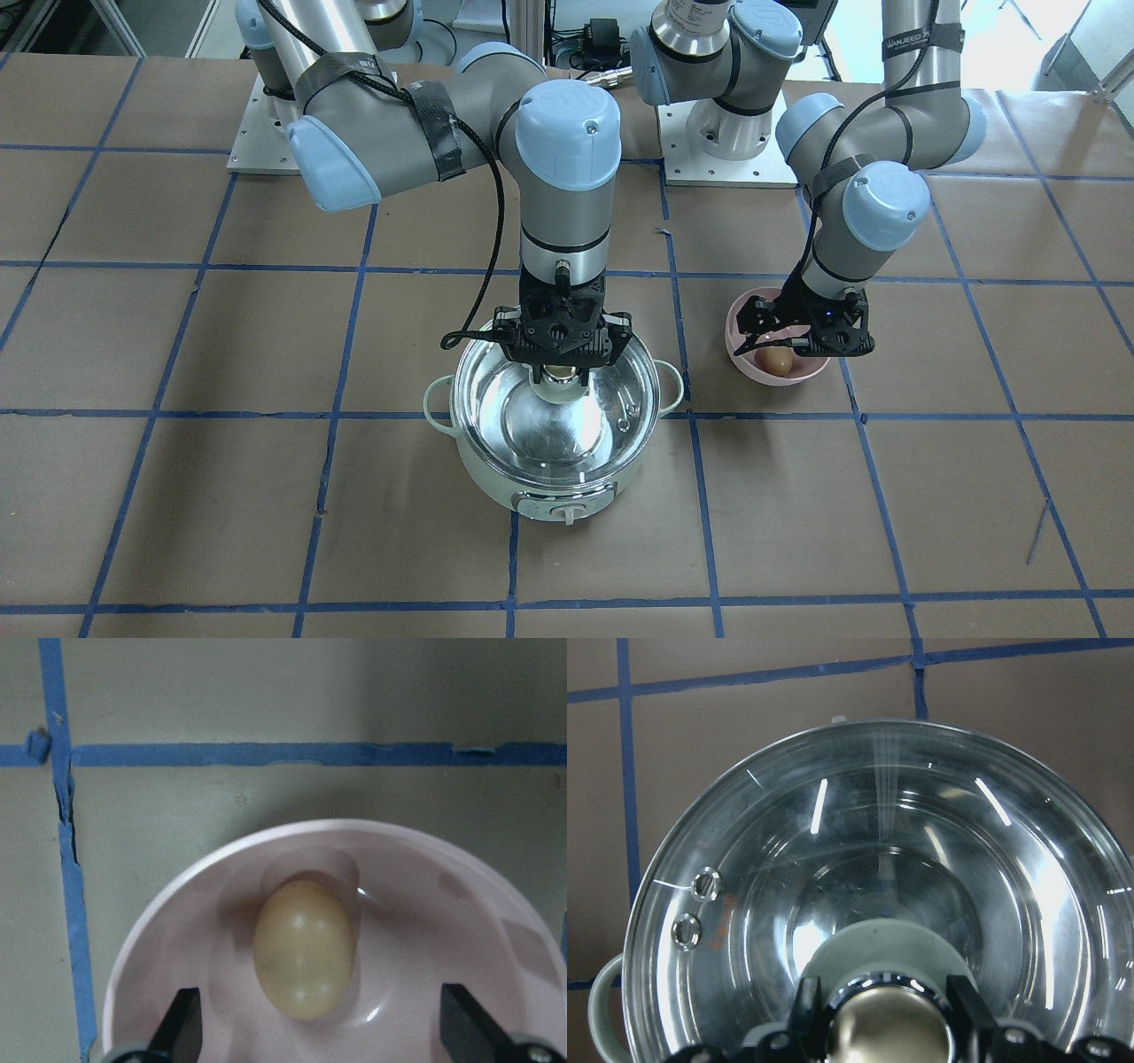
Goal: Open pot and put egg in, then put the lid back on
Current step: 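Close the right gripper on the glass lid knob, then lift the glass lid off the pot and carry it away with the right gripper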
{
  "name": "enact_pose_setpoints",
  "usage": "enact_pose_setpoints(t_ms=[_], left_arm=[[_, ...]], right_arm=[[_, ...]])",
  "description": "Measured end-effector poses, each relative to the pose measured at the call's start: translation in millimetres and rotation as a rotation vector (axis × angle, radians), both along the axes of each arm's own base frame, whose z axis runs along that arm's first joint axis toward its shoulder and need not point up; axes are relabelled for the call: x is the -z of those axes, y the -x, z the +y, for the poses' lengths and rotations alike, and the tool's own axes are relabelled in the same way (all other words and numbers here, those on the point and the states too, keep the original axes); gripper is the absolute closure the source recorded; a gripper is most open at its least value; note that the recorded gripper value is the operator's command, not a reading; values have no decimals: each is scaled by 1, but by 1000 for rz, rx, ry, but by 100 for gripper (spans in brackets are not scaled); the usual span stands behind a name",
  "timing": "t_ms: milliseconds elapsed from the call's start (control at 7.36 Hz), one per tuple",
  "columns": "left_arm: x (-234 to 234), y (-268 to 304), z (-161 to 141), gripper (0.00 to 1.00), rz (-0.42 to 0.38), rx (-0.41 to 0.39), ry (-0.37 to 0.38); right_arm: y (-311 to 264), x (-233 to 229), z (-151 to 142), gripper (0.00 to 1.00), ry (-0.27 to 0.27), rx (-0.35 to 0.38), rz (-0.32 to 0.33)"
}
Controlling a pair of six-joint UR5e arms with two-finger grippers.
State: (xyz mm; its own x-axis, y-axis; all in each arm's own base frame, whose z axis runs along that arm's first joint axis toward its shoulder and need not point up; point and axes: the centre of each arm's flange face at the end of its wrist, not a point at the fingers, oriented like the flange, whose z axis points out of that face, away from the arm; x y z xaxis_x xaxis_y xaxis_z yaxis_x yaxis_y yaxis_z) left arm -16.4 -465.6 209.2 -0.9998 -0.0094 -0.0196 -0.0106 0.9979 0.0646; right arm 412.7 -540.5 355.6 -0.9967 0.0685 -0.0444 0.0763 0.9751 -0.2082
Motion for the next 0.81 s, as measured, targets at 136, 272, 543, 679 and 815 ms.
enact_pose_setpoints(t_ms=[136,272,543,679,815], left_arm=[[3,1,3,6,8,0,-30],[5,1,4,6,12,-1,-45],[6,1,3,5,13,-2,-53],[7,1,3,5,13,-2,-57],[8,0,2,5,13,-2,-61]], right_arm=[[8,-16,0,71,7,8,-3],[20,-33,-2,70,12,22,-4],[61,-68,-10,70,25,42,-7],[90,-86,-13,70,27,40,-1],[120,-101,-16,71,24,50,6]])
